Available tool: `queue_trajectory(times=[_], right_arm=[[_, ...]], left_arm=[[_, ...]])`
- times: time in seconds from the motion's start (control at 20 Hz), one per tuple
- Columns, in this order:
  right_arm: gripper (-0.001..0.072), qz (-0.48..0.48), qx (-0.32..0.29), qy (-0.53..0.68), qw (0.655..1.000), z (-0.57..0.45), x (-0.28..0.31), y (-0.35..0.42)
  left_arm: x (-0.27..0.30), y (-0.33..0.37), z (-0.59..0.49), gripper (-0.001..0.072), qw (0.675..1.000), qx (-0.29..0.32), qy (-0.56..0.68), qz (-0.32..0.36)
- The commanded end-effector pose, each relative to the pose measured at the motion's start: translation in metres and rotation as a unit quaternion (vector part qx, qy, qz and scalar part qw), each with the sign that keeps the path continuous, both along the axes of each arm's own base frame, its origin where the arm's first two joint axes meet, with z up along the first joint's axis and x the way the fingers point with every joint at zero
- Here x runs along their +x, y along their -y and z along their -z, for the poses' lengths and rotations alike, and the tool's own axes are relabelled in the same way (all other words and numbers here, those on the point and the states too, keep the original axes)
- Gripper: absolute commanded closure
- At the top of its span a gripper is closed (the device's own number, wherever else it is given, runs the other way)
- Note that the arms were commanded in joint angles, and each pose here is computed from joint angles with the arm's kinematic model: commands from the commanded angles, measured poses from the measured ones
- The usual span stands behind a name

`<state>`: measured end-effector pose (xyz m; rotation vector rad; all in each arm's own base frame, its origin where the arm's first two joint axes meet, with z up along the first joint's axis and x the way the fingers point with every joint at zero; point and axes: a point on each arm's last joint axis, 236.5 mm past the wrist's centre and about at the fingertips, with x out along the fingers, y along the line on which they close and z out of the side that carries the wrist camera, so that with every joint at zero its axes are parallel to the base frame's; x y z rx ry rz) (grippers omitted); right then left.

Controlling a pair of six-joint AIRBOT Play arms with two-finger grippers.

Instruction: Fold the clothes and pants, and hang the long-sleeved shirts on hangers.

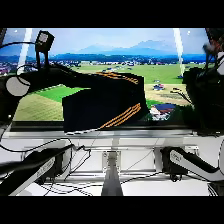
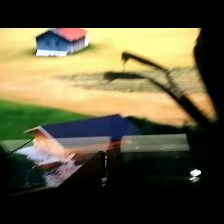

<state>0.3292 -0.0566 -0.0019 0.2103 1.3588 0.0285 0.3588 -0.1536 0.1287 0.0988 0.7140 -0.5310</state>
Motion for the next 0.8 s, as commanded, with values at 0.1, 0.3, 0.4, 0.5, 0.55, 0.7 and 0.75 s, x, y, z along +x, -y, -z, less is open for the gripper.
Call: queue_trajectory(times=[0.1, 0.3, 0.4, 0.5, 0.55, 0.7, 0.75], right_arm=[[0.0085, 0.086, 0.268, -0.091, 0.955, 0.071, -0.045, -0.088], [0.0091, 0.043, 0.278, -0.136, 0.95, 0.102, -0.058, -0.126], [0.0098, 0.028, 0.284, -0.131, 0.949, 0.108, -0.052, -0.145], [0.0125, 0.009, 0.294, -0.118, 0.948, 0.109, -0.045, -0.164], [0.0153, 0.002, 0.297, -0.117, 0.948, 0.11, -0.045, -0.171], [0.0169, -0.015, 0.299, -0.136, 0.944, 0.113, -0.052, -0.181], [0.0269, -0.022, 0.301, -0.145, 0.942, 0.113, -0.057, -0.183]], left_arm=[[-0.006, -0.072, 0.031, 0.0288, 0.991, 0.038, -0.082, -0.1], [-0.043, -0.148, 0.08, 0.0207, 0.957, 0.066, -0.218, -0.18], [-0.074, -0.182, 0.11, 0.0089, 0.92, 0.044, -0.305, -0.241], [-0.1, -0.202, 0.133, 0.0089, 0.887, 0.023, -0.365, -0.281], [-0.111, -0.208, 0.142, 0.009, 0.875, 0.016, -0.386, -0.293], [-0.143, -0.208, 0.171, 0.0089, 0.844, 0.003, -0.45, -0.293], [-0.151, -0.204, 0.18, 0.009, 0.836, 0.001, -0.467, -0.288]])
